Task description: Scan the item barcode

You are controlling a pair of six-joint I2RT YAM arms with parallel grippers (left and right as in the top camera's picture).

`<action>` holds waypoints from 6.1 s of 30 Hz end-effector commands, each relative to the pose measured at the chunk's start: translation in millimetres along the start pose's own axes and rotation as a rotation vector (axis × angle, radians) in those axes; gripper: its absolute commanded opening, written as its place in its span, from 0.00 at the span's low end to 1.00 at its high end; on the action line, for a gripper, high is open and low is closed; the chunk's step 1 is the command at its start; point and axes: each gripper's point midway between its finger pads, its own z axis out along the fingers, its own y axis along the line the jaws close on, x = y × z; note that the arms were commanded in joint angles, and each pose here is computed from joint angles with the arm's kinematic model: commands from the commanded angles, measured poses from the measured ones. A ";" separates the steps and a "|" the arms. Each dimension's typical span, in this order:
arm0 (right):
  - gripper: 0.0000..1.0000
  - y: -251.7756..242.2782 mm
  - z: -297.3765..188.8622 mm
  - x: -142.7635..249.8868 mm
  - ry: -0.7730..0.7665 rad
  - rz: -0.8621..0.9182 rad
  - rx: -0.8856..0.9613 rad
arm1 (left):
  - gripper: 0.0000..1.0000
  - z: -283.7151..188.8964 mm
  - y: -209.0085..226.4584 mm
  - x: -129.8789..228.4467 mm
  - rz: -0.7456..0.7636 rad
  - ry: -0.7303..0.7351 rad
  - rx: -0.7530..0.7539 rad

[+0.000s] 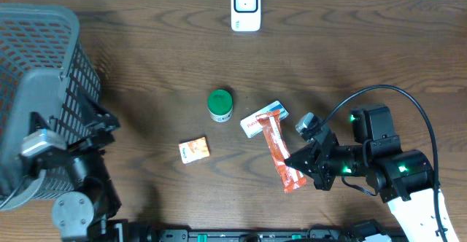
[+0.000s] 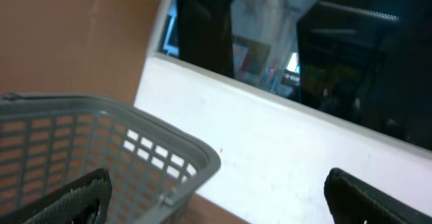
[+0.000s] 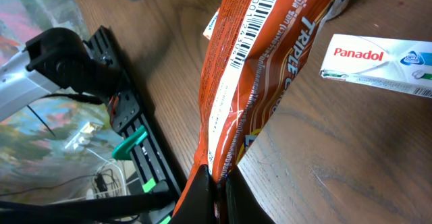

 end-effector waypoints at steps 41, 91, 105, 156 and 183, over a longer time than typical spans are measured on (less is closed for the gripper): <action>0.01 30.3 -23.0 -23.1 -0.085 -0.050 0.061 | 0.99 -38.2 -16.0 181.2 0.143 0.325 0.363; 0.01 -213.0 -20.5 -203.8 -0.465 -0.340 1.093 | 0.99 -57.3 4.1 231.2 0.171 0.553 0.311; 0.01 -292.4 30.4 -246.1 -0.095 -0.626 1.364 | 0.98 -84.3 24.4 270.5 0.195 0.759 0.259; 0.01 -310.8 60.9 -279.5 0.352 -0.988 1.630 | 0.99 -92.6 40.8 281.6 0.244 0.820 0.196; 0.01 -378.8 -199.2 39.1 0.395 0.653 1.539 | 0.99 -92.7 40.9 281.7 0.244 0.820 0.196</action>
